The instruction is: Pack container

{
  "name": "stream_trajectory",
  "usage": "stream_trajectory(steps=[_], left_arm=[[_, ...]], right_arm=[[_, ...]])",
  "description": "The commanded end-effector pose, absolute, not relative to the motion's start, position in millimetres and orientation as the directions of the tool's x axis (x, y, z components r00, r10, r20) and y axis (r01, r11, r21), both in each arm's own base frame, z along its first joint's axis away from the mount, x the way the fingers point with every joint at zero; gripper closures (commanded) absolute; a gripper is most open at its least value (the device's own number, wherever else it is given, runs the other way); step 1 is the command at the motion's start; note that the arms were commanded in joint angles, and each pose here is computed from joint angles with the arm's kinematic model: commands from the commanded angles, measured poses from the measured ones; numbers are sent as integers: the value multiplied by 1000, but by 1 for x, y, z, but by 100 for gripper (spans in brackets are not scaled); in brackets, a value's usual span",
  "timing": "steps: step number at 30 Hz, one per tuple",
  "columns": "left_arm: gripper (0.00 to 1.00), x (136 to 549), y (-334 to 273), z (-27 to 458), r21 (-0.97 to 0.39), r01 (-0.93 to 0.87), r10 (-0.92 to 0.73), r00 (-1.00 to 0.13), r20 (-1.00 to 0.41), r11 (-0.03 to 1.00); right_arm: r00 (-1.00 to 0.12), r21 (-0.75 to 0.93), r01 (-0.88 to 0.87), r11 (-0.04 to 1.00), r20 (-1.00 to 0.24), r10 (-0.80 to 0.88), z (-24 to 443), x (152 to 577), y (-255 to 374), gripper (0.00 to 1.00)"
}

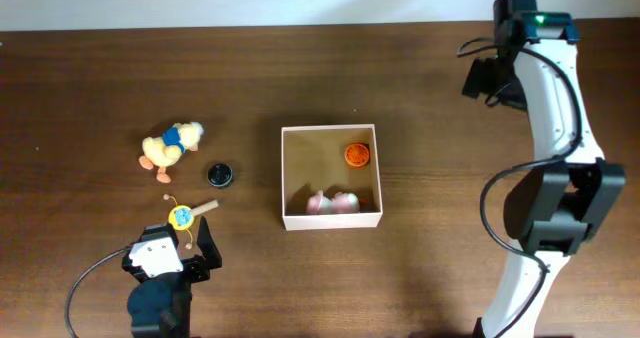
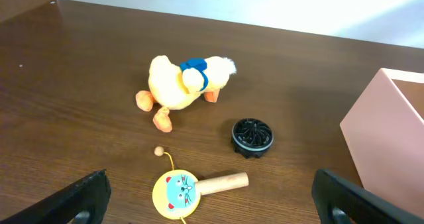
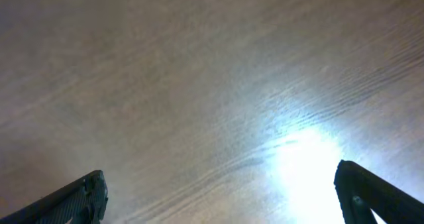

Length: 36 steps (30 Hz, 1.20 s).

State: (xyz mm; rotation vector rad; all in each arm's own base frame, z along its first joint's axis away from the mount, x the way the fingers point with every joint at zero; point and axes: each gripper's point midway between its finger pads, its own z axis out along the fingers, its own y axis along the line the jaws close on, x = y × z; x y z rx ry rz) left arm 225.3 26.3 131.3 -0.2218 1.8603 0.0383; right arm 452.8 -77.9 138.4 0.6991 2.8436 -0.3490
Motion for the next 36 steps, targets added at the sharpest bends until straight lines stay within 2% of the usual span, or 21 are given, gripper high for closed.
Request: stream_trajectory(steps=[1,5,9,15,21,27,29,36], left_arm=[[1,230,20,144,-105,-132,-134,-227,-965,986],[1,234,16,170,-117,-98,-131,-144,-981,988],[1,236,20,190,-112,-123,-130,-154,-980,986],[1,265,22,221,-33,-120,-67,-293,-954,992],[1,324,18,237,-20,-94,-65,-509,-858,995],[1,362,3,203,-75,-34,-75,-757,-650,997],[1,364,-13,174,-156,3,-84,-833,-547,988],[1,357,-34,114,-274,11,-86,-936,-342,962]], right_arm=[[-865,-179,488,854,-234,444,139,450,-77,1],[-865,-179,488,854,-234,445,139,450,-77,1],[-865,-179,488,854,-233,445,139,450,-77,1],[-865,-179,488,854,-234,445,139,450,-77,1],[-865,-179,488,854,-234,445,139,450,-77,1],[-865,-179,488,854,-234,445,139,450,-77,1],[-865,-179,488,854,-234,445,139,450,-77,1],[-865,-179,488,854,-234,445,139,450,-77,1]])
